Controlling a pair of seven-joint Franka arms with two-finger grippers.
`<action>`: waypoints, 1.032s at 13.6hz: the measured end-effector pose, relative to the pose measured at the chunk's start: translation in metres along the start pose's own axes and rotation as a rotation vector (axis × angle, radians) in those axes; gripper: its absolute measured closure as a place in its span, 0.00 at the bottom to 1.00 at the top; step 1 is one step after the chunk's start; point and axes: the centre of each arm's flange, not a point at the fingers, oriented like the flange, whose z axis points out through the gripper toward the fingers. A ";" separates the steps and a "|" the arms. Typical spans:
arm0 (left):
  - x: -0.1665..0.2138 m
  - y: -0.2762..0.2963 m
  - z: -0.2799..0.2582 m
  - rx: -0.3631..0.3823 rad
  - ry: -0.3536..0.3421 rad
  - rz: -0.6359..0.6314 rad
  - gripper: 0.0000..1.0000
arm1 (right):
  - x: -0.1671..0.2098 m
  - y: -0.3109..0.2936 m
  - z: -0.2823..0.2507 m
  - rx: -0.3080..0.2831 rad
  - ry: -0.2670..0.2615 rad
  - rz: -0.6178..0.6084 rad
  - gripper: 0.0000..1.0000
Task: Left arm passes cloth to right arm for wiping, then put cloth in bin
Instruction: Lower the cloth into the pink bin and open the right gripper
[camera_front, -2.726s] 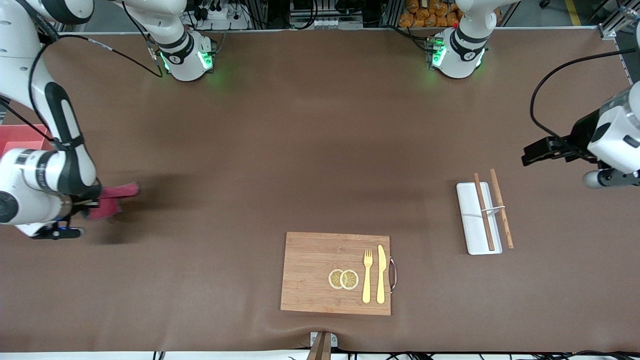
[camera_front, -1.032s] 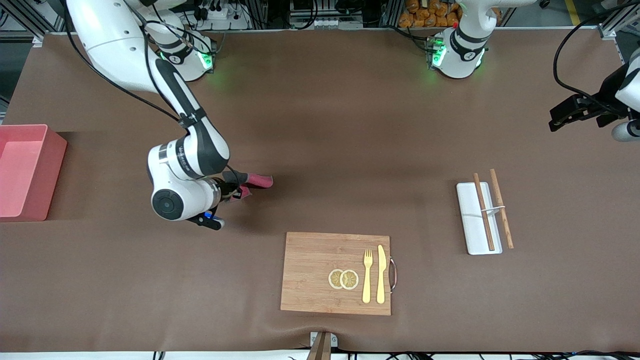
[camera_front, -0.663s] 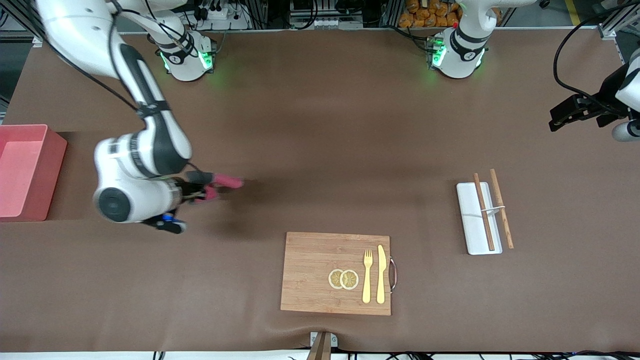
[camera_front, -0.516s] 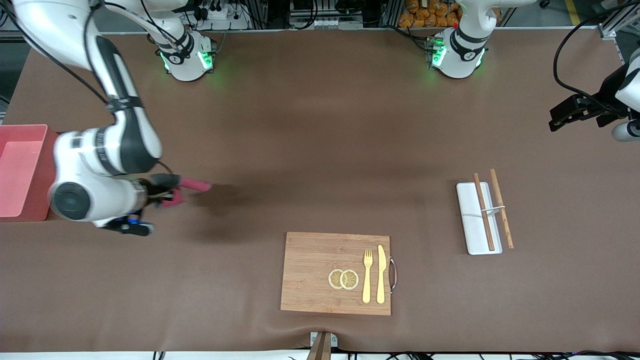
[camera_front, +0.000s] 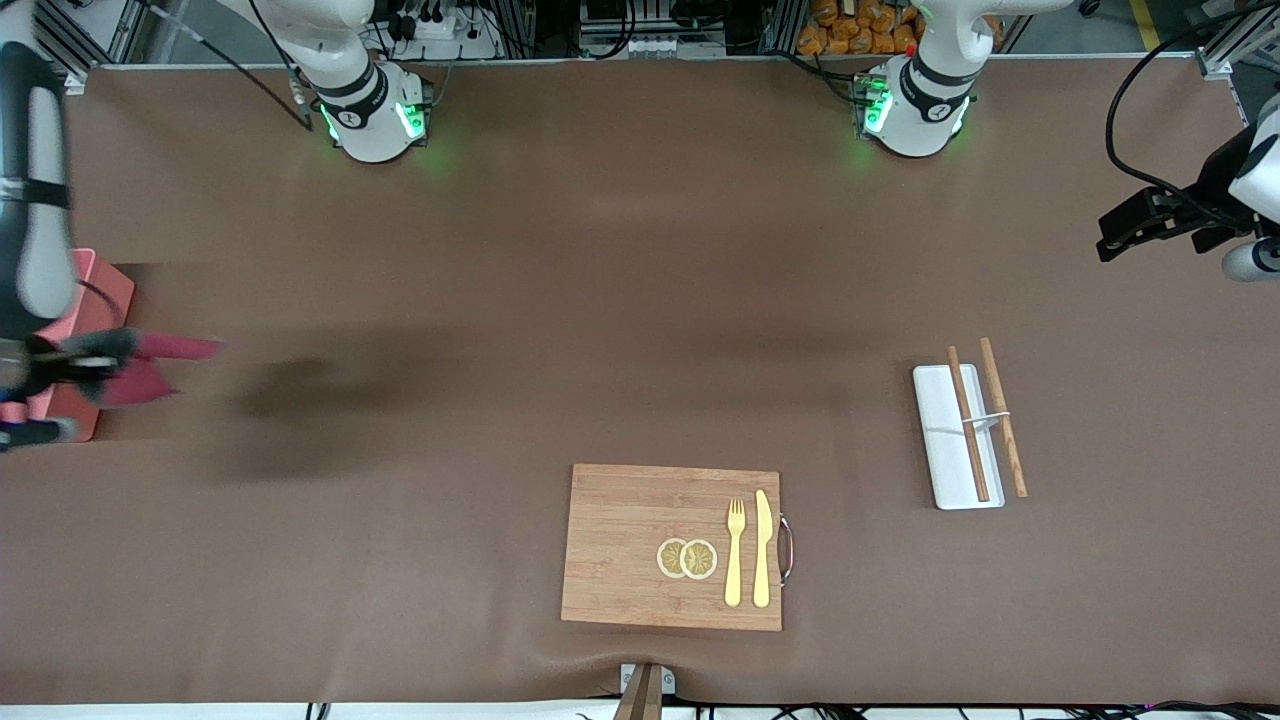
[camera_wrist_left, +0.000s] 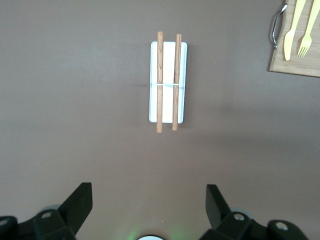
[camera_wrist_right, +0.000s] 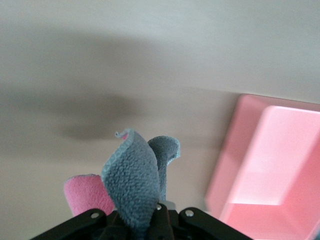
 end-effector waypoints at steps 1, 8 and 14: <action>0.000 0.001 0.000 0.000 -0.003 0.002 0.00 | -0.016 0.031 0.001 -0.004 0.014 -0.028 0.96; -0.002 0.010 0.001 0.002 -0.007 0.020 0.00 | -0.091 0.196 0.087 -0.097 0.149 -0.197 0.96; -0.002 0.009 0.001 0.002 -0.008 0.018 0.00 | -0.095 0.236 0.216 -0.052 0.157 -0.217 0.60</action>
